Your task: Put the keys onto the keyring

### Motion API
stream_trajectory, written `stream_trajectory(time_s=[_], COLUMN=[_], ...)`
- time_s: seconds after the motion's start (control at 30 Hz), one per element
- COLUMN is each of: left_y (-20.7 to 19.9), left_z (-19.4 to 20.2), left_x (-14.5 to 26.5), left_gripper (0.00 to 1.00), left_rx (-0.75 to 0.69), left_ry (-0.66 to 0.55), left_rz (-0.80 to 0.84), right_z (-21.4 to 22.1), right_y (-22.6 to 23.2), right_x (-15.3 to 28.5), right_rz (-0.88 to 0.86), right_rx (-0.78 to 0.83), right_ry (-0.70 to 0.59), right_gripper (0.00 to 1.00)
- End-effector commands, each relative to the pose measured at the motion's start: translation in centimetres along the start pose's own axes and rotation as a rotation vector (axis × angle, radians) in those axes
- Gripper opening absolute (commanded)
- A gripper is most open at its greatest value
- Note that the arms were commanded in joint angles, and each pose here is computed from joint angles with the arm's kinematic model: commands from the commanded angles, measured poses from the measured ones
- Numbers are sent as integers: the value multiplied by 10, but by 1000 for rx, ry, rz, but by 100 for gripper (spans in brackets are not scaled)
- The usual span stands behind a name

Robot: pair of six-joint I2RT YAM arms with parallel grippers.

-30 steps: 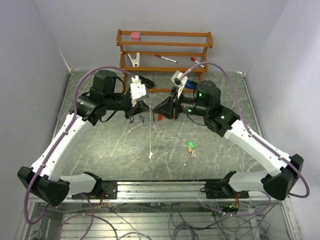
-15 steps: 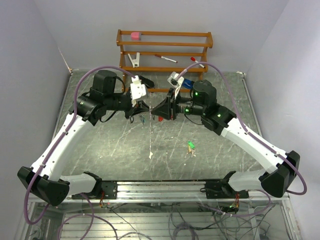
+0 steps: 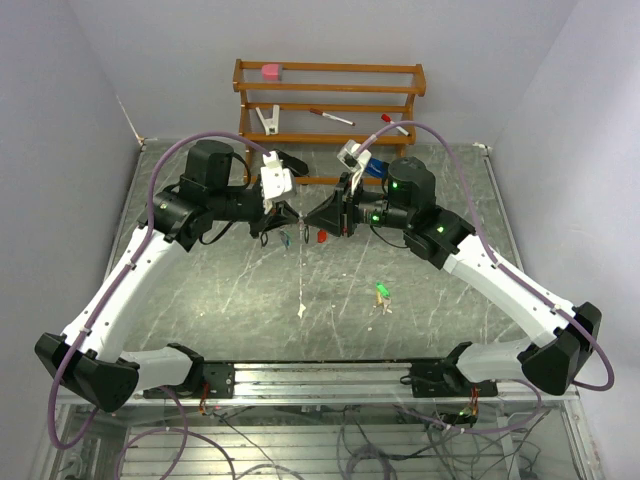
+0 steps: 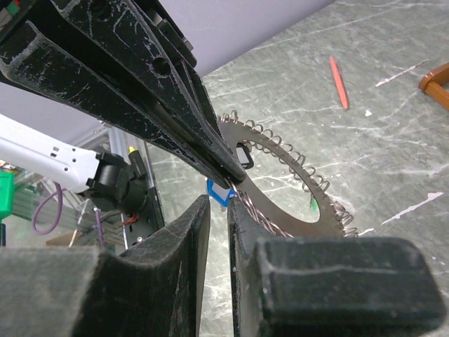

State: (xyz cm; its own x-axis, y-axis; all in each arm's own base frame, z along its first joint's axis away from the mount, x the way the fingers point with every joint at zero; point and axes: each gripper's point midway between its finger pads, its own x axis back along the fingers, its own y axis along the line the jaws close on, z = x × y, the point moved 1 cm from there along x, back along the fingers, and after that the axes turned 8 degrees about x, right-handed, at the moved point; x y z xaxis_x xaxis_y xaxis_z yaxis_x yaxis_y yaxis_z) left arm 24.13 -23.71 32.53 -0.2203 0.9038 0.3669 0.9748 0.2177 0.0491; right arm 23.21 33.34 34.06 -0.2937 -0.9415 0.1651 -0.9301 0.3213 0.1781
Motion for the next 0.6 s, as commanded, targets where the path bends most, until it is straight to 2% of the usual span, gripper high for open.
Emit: stream_trajectory(time_s=[0.0,0.57], left_y=[-7,-15], left_z=[-27,-25], left_x=[6,5], left_gripper=[7,7], left_rx=[-57,-51], left_ry=[-71,-70], left_rz=[32,72], right_z=[-7,-4], right_y=[-5,-9], right_x=[0,-2], right_rz=[14,17], right_rx=[26,70], right_ry=[-14,-6], right_gripper=[17,18])
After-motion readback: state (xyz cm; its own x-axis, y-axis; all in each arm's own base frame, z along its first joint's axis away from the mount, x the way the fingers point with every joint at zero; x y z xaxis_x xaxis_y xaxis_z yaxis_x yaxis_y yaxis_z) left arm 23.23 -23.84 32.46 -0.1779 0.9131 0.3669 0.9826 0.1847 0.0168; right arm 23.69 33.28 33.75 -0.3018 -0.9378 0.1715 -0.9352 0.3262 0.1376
